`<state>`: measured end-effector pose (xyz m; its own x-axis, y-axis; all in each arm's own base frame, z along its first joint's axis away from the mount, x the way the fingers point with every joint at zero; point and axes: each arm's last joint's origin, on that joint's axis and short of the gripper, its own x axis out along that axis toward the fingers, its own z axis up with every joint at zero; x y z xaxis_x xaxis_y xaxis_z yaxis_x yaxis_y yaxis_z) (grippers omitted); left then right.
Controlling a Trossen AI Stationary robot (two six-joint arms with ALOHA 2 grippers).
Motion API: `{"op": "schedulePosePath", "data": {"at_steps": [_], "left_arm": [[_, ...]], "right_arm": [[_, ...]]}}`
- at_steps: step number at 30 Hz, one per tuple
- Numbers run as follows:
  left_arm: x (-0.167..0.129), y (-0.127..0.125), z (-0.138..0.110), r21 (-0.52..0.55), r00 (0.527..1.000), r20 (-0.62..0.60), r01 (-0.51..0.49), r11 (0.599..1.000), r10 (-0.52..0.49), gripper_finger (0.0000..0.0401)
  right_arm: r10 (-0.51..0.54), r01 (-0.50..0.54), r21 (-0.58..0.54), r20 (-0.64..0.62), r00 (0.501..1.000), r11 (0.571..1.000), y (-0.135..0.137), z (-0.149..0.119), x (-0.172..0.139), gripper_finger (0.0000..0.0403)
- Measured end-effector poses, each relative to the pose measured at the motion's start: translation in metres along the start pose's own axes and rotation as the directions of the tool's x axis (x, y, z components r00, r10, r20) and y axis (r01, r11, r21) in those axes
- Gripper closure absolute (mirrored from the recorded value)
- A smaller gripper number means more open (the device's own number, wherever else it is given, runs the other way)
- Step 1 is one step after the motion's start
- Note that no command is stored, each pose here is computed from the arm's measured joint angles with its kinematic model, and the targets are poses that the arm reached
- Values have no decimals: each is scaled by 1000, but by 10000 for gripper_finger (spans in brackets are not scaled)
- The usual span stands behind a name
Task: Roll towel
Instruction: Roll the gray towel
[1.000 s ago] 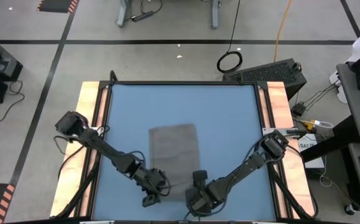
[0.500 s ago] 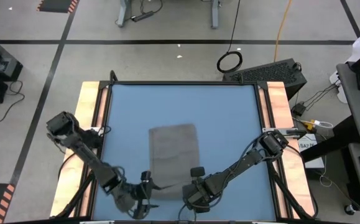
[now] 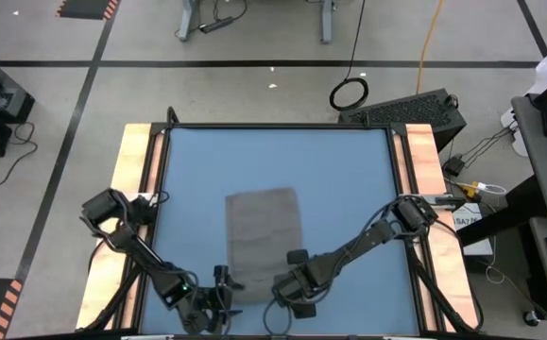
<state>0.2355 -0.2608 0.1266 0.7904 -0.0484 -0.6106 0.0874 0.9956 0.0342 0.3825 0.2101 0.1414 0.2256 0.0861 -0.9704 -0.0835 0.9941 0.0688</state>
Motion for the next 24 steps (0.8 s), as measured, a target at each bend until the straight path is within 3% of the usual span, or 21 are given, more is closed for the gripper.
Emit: {"op": "schedulePosePath", "data": {"at_steps": [8, 12, 16, 24], "left_arm": [[5, 7, -9, 28, 993, -20, -115, 993, 116, 79], [6, 3, -3, 68, 995, 34, -96, 993, 94, 79], [6, -1, 7, 41, 994, 82, -71, 997, 68, 79], [15, 18, 0, -4, 993, -75, -92, 996, 91, 79]], "right_arm": [[17, -17, -32, -8, 1000, 999, -2, 1, 0, 365], [29, -29, -29, -14, 999, 999, -3, 1, 0, 365], [29, -29, -26, -13, 999, 999, -3, 1, 0, 365], [31, -31, -18, -11, 999, 999, -3, 2, 0, 365]]}}
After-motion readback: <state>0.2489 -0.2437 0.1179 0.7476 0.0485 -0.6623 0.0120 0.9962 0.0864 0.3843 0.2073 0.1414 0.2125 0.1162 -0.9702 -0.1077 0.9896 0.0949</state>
